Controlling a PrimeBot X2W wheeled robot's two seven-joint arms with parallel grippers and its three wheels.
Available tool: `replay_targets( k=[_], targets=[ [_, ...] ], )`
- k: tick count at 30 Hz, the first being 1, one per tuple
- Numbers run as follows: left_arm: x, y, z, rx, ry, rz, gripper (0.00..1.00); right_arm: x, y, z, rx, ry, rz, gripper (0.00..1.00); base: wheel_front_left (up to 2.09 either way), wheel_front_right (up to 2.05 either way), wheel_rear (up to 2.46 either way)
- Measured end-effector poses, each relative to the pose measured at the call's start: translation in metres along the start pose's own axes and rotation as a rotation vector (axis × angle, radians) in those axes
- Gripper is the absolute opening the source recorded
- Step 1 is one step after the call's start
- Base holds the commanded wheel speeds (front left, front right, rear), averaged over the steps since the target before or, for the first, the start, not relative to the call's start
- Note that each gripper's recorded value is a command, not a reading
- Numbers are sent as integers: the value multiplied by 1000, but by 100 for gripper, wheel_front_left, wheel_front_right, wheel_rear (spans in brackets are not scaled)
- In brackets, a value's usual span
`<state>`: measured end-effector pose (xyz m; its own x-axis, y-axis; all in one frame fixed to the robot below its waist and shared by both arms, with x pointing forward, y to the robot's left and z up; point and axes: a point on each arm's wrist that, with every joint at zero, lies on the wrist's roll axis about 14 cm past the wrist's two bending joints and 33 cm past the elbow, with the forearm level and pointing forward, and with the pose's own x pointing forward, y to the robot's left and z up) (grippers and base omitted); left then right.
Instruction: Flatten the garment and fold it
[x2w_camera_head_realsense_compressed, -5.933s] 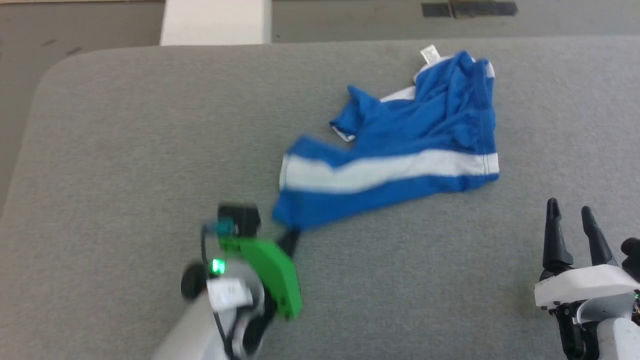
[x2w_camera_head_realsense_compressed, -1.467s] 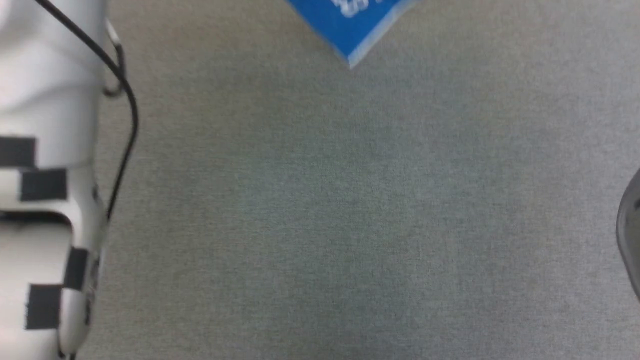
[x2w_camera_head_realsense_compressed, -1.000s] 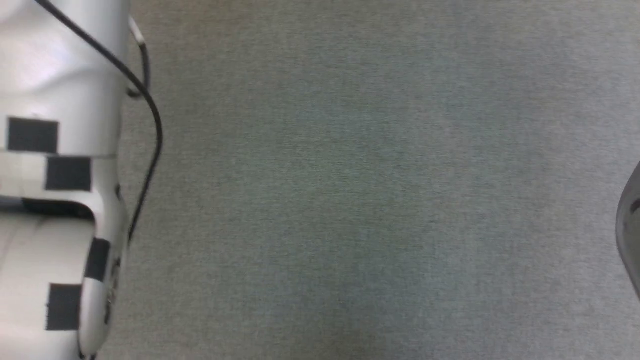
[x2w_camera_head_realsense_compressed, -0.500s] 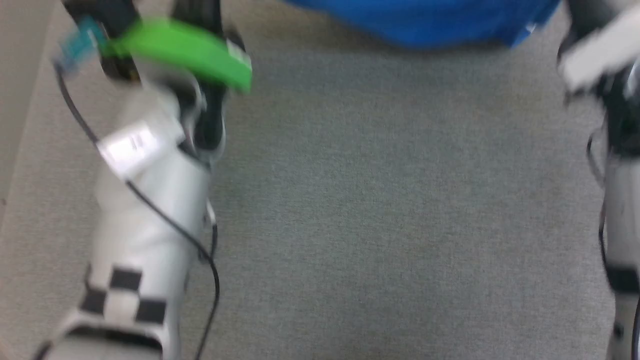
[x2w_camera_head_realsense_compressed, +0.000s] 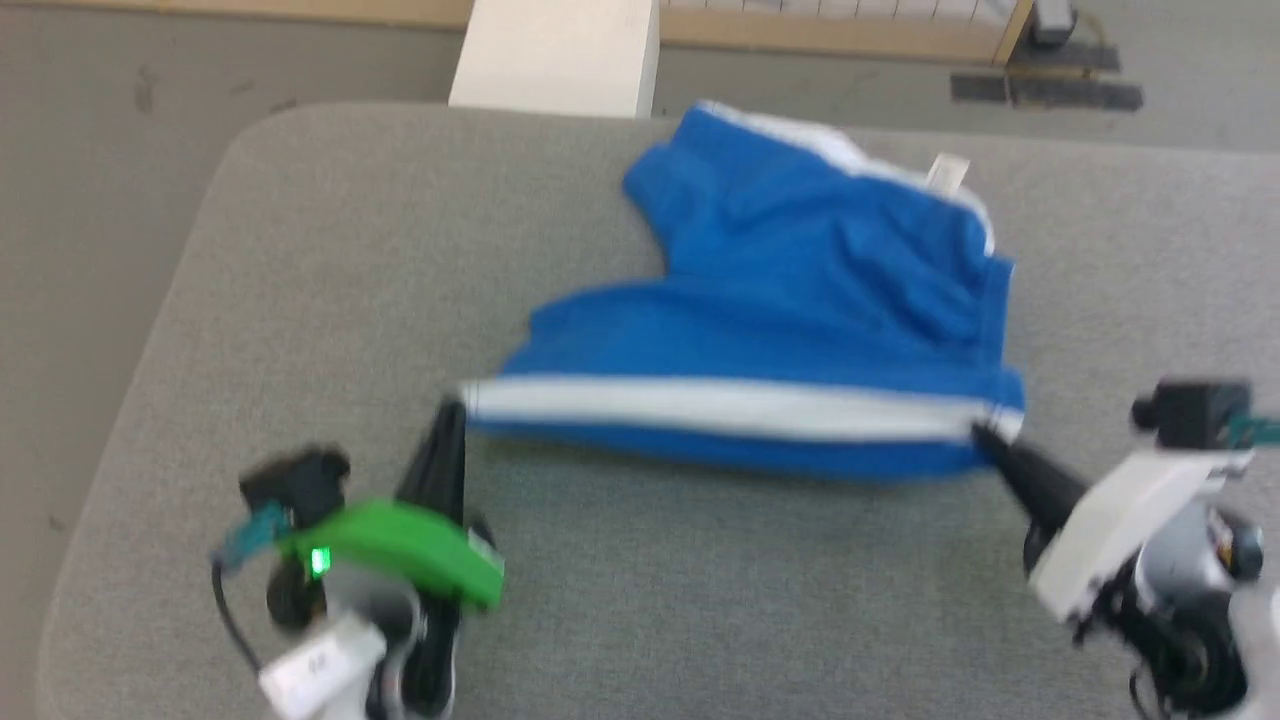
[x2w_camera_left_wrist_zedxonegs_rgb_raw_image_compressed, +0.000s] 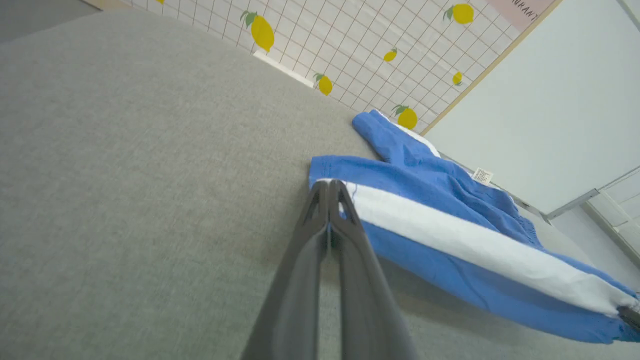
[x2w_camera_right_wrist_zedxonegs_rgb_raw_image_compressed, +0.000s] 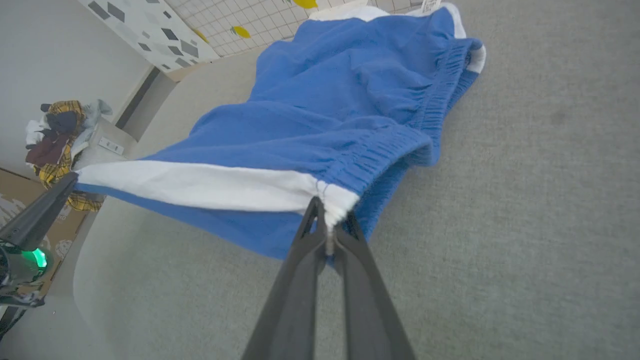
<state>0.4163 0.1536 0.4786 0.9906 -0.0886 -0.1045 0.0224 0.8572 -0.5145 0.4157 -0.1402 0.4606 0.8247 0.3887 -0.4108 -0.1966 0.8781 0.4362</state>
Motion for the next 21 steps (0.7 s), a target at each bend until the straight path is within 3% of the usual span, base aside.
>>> replay_targets(
  k=[13, 17, 21],
  targets=[
    [-105, 32, -47, -78, 257, 187, 0, -76, 2, -105, -47, 389, -37, 0, 0, 0, 0],
    [-124, 41, -49, -89, 273, 232, 0, -90, 8, -121, -18, 475, -21, 0, 0, 0, 0],
    [-122, 36, -36, -88, 236, 211, 0, -89, 10, -107, 1, 420, -20, 0, 0, 0, 0]
  ],
)
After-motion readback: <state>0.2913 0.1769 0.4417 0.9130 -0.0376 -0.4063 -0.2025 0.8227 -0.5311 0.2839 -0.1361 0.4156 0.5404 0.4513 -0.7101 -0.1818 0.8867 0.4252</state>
